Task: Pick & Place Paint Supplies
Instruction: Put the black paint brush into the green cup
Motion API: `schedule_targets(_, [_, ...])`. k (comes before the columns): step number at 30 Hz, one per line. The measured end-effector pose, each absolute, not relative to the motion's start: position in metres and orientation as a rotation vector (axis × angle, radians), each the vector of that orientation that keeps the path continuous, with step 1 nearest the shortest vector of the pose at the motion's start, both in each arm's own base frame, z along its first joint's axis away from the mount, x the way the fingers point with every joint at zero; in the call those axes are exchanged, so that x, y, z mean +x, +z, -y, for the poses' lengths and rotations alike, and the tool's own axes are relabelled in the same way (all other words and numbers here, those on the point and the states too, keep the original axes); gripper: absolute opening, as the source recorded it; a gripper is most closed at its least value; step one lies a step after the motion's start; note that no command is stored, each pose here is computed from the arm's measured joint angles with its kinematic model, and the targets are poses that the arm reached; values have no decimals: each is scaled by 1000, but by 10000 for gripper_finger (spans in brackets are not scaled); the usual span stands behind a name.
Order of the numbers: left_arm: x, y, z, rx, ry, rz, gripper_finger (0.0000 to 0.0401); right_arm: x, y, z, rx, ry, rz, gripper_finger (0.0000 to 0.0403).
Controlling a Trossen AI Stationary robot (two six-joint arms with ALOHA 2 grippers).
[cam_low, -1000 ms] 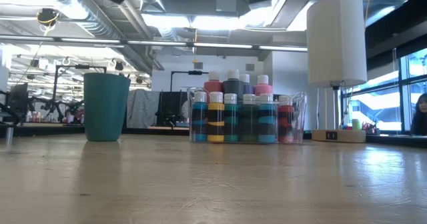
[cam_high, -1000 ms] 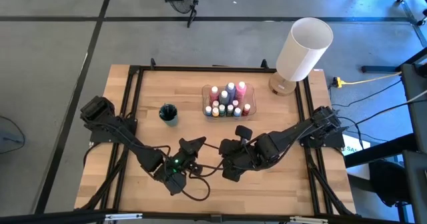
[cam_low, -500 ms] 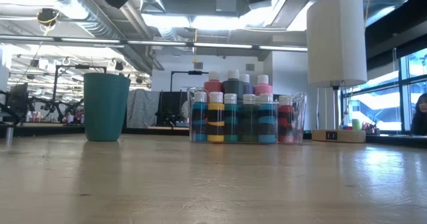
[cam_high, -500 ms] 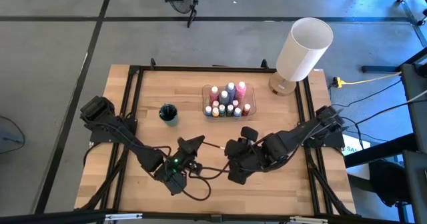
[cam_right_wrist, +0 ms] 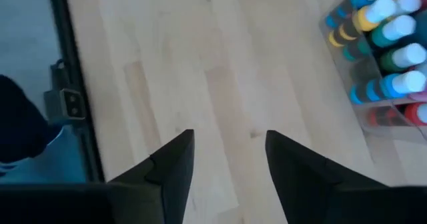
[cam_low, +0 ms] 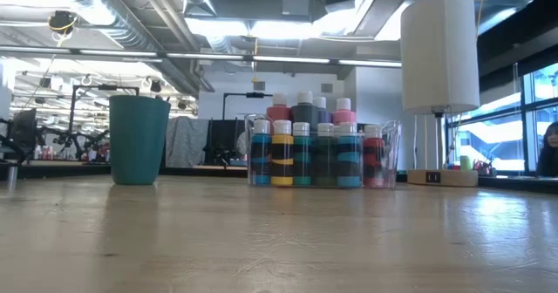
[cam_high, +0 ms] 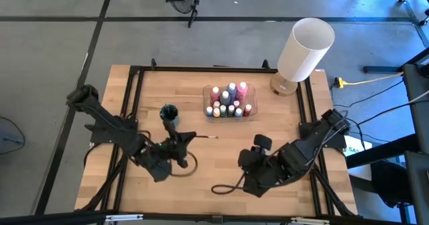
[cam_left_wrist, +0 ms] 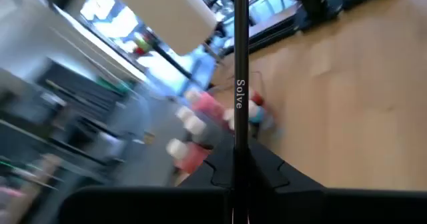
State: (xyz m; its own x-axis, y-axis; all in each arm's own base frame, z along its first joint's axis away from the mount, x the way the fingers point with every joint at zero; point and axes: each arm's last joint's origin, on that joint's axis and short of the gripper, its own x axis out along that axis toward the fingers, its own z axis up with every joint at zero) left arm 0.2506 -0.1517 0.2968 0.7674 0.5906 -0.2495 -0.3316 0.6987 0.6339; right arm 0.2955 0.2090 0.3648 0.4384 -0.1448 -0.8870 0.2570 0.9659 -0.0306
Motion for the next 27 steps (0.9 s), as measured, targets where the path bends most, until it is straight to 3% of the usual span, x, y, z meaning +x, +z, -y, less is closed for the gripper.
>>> schedule_targets(7, [238,298,145,304,344,-325,4,297,367,-218,83,-191,-1020,185])
schedule_targets(19, [223,269,141,6,-94,266,4,315,384,-240,17,56,-772,185])
schedule_targets(27, [230,249,143,-36,-228,351,4,321,390,-244,-103,142,-681,200])
